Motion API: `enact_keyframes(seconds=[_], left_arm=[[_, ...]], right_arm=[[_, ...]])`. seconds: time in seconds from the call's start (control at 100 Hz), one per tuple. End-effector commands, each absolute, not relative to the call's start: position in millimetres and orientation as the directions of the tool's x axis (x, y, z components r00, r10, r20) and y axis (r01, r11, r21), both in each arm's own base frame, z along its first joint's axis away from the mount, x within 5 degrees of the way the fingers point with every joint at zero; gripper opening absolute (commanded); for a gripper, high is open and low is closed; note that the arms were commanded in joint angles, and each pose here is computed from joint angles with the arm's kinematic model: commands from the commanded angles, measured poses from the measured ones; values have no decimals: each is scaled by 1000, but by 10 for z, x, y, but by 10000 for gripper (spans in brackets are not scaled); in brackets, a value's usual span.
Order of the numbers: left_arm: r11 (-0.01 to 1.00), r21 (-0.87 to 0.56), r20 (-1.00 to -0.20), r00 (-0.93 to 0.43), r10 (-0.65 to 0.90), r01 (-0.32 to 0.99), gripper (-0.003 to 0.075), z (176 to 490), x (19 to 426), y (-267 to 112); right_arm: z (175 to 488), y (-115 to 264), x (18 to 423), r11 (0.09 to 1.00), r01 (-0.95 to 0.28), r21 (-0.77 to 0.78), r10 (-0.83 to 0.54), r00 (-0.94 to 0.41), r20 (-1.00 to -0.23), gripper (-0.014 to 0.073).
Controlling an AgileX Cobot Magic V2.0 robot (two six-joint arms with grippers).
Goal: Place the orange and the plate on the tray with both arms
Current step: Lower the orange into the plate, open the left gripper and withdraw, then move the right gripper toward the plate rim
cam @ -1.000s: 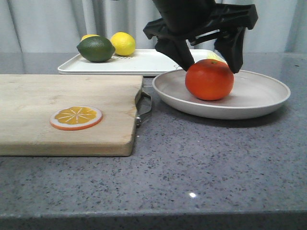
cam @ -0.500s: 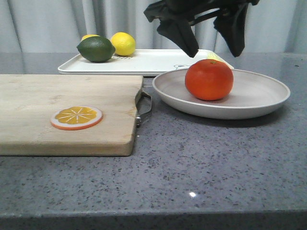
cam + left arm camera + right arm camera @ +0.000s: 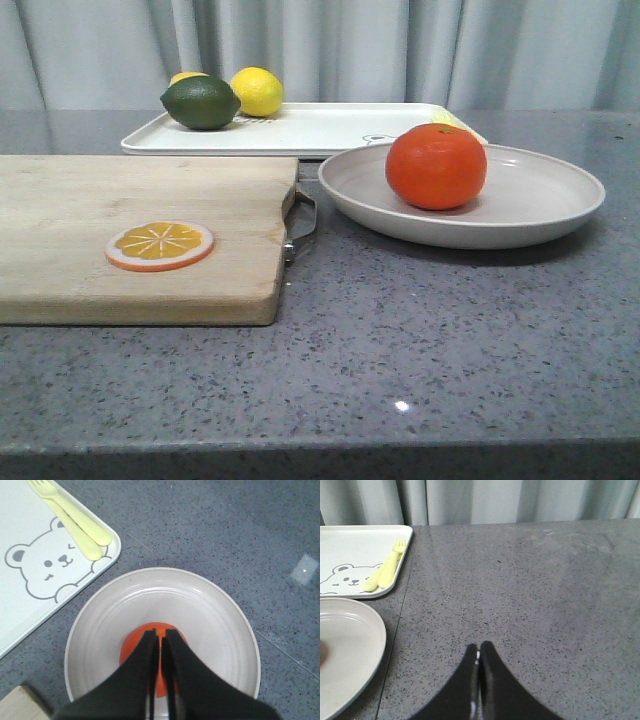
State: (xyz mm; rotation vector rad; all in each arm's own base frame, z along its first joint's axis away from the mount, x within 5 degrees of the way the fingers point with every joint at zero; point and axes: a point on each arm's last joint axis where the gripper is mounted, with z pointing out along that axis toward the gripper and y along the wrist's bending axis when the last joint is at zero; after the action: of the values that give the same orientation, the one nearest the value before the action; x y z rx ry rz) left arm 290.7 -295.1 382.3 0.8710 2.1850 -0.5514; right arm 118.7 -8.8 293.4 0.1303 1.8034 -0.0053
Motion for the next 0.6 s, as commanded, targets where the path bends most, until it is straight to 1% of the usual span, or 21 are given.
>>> enact_keyframes(seconds=[0.0, 0.2, 0.31, 0.39, 0.54, 0.59], left_arm=[[675, -99, -832, -433, 347, 731, -19, 4244, 2742, -2790], [697, -89, -841, -429, 331, 712, -19, 4291, 2608, -2530], [732, -109, -851, -444, 281, 673, -19, 4314, 2538, -2284], [760, -123, -854, -459, 247, 638, -19, 4270, 2483, -2091], [792, -126, -871, -448, 201, 598, -19, 4203, 2266, -1732], [805, -147, -873, -458, 167, 575, -19, 4164, 2184, -1625]], right_arm=[[3096, -93, 1215, 995, 86, 58, 70, -137, -988, -66], [3062, -94, 1209, 994, 90, 58, 73, -175, -982, -66], [3043, -95, 1205, 994, 92, 57, 74, -195, -978, -66], [3040, -94, 1204, 994, 92, 57, 74, -199, -977, -66], [3051, -92, 1201, 994, 92, 57, 75, -214, -974, -66], [3061, -93, 1211, 994, 93, 56, 76, -226, -971, -66]])
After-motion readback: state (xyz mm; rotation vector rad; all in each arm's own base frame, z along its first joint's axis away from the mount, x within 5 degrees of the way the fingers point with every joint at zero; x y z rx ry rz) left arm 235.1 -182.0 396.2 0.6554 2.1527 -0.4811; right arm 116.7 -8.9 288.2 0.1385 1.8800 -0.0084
